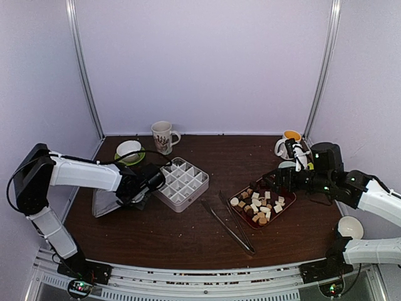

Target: Pack the chocolate

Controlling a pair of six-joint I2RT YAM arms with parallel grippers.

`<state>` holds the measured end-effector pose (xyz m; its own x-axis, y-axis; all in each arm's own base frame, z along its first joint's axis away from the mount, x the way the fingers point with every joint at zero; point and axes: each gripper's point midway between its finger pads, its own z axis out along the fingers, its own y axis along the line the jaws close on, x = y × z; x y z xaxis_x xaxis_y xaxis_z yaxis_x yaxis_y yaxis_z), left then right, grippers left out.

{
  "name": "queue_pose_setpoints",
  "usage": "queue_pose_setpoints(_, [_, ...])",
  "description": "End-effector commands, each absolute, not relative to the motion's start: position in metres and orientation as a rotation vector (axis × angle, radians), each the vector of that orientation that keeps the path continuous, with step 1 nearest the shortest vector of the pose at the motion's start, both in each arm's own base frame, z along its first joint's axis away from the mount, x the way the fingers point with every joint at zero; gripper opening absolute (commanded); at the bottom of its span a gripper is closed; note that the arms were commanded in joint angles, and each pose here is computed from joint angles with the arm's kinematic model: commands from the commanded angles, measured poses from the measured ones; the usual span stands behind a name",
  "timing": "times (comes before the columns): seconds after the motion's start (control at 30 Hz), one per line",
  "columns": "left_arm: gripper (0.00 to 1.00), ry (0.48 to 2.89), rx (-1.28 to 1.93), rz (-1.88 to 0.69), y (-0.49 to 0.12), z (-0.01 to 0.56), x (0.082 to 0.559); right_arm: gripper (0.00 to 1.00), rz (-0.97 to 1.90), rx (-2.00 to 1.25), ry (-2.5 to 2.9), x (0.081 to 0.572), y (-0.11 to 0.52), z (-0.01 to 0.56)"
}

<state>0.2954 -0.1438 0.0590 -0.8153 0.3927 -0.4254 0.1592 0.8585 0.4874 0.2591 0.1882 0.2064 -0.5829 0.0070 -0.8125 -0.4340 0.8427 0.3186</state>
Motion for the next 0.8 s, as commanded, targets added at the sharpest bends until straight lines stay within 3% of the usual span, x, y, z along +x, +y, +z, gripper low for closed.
queue_pose_setpoints(0.0, [0.11,2.551,0.266,0.453,-0.158,0.033,0.290,1.00,0.601,-0.314,2.097,0.259,0.186,0.213])
queue_pose_setpoints(0.17, [0.26,2.568,0.260,0.377,-0.165,0.024,0.287,1.00,0.594,-0.314,2.091,0.259,0.185,0.214])
queue_pose_setpoints(0.3, [0.30,2.584,0.250,0.317,-0.172,0.022,0.285,1.00,0.595,-0.314,2.089,0.260,0.185,0.215])
queue_pose_setpoints(0.53, [0.60,2.536,0.208,0.204,-0.179,0.057,0.288,1.00,0.591,-0.319,2.091,0.261,0.186,0.217])
queue_pose_setpoints(0.77, [0.66,2.479,0.145,0.054,-0.177,0.098,0.302,1.00,0.608,-0.320,2.101,0.261,0.189,0.216])
